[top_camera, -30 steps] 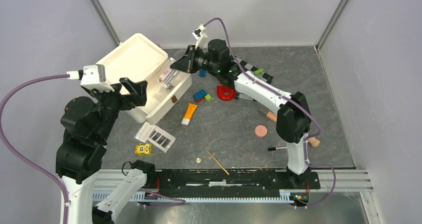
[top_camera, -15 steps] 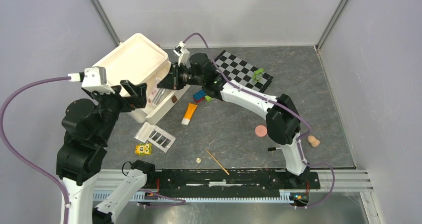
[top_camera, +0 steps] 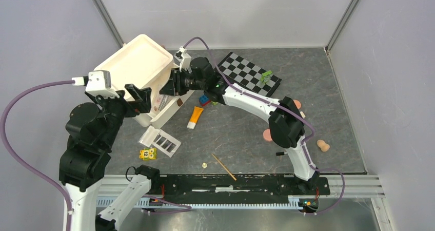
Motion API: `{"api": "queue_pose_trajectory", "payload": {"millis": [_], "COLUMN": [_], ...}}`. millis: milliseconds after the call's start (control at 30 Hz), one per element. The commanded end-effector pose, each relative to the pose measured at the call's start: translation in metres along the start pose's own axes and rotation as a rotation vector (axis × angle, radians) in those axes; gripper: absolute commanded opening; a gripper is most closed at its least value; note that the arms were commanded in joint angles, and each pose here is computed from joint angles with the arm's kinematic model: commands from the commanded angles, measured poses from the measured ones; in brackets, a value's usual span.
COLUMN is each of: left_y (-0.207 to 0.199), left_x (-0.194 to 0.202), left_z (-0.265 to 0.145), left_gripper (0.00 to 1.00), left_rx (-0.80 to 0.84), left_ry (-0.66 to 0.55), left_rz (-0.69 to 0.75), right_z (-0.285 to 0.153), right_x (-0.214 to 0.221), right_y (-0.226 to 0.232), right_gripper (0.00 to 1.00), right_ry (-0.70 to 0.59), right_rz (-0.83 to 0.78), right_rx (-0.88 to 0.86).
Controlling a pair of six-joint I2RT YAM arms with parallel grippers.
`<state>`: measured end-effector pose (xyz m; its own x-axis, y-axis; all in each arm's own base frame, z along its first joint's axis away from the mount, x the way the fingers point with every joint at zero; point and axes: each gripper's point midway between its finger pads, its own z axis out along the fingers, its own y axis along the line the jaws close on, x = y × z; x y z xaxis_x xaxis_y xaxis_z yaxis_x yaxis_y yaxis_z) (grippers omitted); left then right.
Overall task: Organize the makeup
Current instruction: Place the makeup tool in the drawer.
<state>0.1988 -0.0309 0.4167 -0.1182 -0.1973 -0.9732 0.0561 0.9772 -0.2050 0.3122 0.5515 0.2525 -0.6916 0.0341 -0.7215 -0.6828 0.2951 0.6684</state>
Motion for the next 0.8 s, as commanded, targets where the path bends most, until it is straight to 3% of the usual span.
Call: {"api": "queue_pose_trajectory", "payload": {"millis": [0,33,67,100,333,567,767], "left_y": [0.006,0.007,0.007,0.007,0.012,0.022,0.016], "left_x": [-0.001,0.000,0.001,0.000,0.009,0.023,0.073], "left_z": [-0.002,-0.002,-0.002,-0.002,0.001,0.004,0.016], "left_gripper": [1.00,1.00,1.00,1.00,1.00,1.00,1.00], "left_rx": [-0.022,-0.024,-0.026,-0.027,-0.051,-0.121,-0.121], "left_ry": [-0.013,-0.011,-0.009,-0.011,0.019,0.079,0.283], "left_rz": [0.030,0.032,0.032,0.032,0.040,0.019,-0.043], "right_z": [0.001,0.001,0.000,-0.001,-0.014,-0.060,-0.130], "right_x": [-0.019,-0.020,-0.022,-0.024,-0.050,-0.100,-0.128], "right_y": [0.008,0.008,0.009,0.010,0.003,-0.005,-0.017], "right_gripper": [0.41,0.56,0.93,0.98,0.98,0.98,0.98], "right_ry": [-0.046,-0.049,-0.052,-0.056,-0.100,-0.195,-0.282], "right_rz": [-0.062,-0.067,-0.074,-0.081,-0.173,-0.327,-0.452], "right_rx": [-0.002,0.000,-0.001,0.000,0.094,0.255,0.466]}}
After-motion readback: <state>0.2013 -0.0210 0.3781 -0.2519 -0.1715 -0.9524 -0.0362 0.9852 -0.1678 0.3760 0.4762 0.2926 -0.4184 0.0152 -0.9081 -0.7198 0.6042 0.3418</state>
